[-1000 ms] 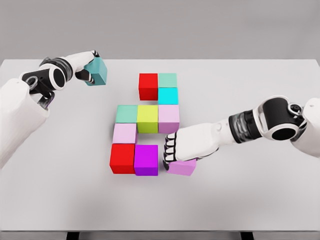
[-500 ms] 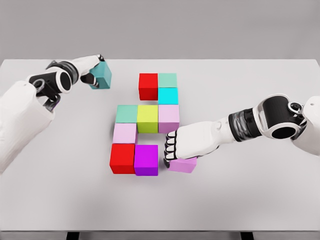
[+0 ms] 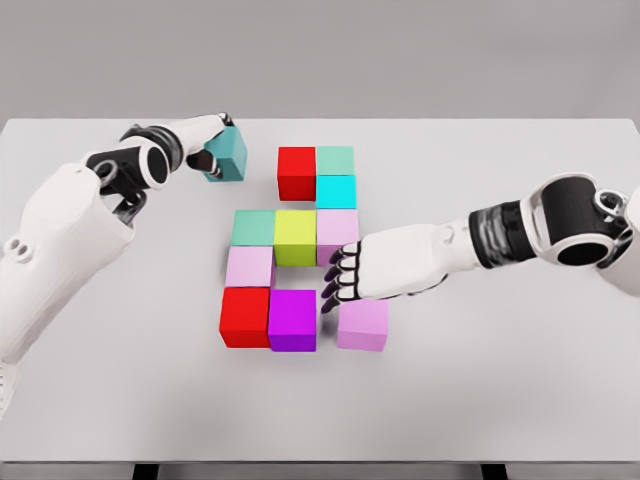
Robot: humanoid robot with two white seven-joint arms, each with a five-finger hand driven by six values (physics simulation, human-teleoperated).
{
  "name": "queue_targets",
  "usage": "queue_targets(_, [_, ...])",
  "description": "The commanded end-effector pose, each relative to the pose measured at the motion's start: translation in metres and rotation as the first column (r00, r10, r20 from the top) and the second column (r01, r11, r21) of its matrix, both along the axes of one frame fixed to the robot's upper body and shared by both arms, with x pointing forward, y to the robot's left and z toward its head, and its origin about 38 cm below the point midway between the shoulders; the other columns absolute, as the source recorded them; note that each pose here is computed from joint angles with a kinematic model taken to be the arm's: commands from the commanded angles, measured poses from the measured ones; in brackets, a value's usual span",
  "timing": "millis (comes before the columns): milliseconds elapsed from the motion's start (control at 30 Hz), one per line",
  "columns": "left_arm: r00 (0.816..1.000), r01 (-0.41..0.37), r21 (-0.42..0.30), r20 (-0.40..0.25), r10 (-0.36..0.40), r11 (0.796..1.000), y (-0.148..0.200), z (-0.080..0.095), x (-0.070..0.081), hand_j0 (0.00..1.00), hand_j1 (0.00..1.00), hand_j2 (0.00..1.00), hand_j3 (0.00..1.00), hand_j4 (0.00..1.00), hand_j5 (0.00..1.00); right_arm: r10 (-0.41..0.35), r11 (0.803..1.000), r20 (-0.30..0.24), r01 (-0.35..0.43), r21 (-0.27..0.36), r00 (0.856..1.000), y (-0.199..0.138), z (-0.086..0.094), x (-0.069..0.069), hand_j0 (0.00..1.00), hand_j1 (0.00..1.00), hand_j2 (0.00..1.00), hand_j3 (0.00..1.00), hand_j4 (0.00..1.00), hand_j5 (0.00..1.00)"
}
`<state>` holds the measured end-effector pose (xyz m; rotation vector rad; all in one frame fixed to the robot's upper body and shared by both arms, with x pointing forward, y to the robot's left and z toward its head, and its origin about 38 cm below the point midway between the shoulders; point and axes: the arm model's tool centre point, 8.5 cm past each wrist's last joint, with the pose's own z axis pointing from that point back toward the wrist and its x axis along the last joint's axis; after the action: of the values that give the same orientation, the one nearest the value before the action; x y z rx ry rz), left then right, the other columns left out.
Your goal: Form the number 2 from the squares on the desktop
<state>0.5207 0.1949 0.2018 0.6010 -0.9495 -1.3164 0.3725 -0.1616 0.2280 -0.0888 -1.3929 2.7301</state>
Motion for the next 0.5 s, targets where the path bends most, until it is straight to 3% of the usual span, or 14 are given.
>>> queue_targets(0, [1.0,0.005,-0.001,0.001,-0.005,1.0,-0.004,-0.001,0.0,0.39,0.39,0.39,0.39,0.39,0.39,-0.022,1.0,0.007,0.022,0.016,1.0,-0.006,0.009,0.003,1.0,1.0,1.0,1.0,1.0,1.0])
queue_targets(167, [1.0,-0.001,-0.006,-0.014,0.001,1.0,-0.009,-0.006,0.004,0.39,0.39,0.39,0.39,0.39,0.39,-0.077,0.995,-0.001,0.077,0.06,0.997,-0.026,0.027,0.009,1.0,1.0,1.0,1.0,1.0,1.0])
queue_targets(467, [1.0,0.01,-0.017,-0.018,-0.01,1.0,-0.018,-0.007,0.003,0.39,0.39,0.39,0.39,0.39,0.39,-0.212,0.977,-0.007,0.212,0.004,0.977,-0.087,0.035,0.008,1.0,1.0,1.0,1.0,1.0,1.0])
